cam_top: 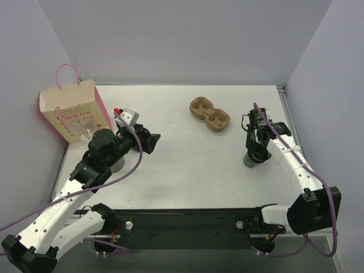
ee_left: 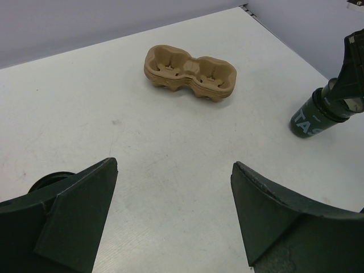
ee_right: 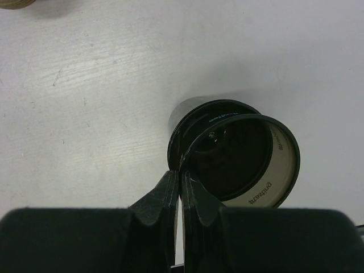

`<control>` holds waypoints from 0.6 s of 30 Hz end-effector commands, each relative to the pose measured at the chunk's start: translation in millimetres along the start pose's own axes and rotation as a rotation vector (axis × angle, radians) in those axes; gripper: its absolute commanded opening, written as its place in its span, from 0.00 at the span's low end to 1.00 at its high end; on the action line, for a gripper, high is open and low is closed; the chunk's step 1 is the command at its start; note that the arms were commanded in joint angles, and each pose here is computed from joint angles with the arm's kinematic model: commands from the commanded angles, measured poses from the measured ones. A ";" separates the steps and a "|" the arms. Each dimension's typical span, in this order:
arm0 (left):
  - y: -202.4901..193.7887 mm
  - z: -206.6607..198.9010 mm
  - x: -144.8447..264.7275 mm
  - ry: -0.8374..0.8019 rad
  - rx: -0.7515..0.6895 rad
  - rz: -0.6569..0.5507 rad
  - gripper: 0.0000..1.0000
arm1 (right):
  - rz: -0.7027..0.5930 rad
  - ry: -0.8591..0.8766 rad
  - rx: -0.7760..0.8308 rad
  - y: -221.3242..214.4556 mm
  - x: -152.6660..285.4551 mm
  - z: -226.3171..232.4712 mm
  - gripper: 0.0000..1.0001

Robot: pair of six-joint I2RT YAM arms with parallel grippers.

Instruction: Pack the takeout coffee

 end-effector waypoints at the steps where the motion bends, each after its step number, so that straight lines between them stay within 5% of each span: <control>1: 15.4 -7.9 -0.1 -0.037 -0.008 -0.058 0.91 | -0.040 -0.045 0.003 6.6 24.0 -9.0 0.00; 8: 18.6 -5.0 3.1 -0.015 -0.016 -0.077 0.91 | -0.106 -0.116 0.066 23.9 56.3 -6.6 0.00; 18: 33.8 7.0 20.1 0.081 -0.031 -0.165 0.91 | -0.219 0.005 0.194 43.8 92.5 41.3 0.00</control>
Point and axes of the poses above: each gripper's point midway between its finger pads, its own x axis back along the fingers, its own z axis along the line the jaws close on, y = z × x, the point moved 4 cm from there along x, back along the fingers, and after that the axes turned 6 degrees about x, right-handed, at the moved point
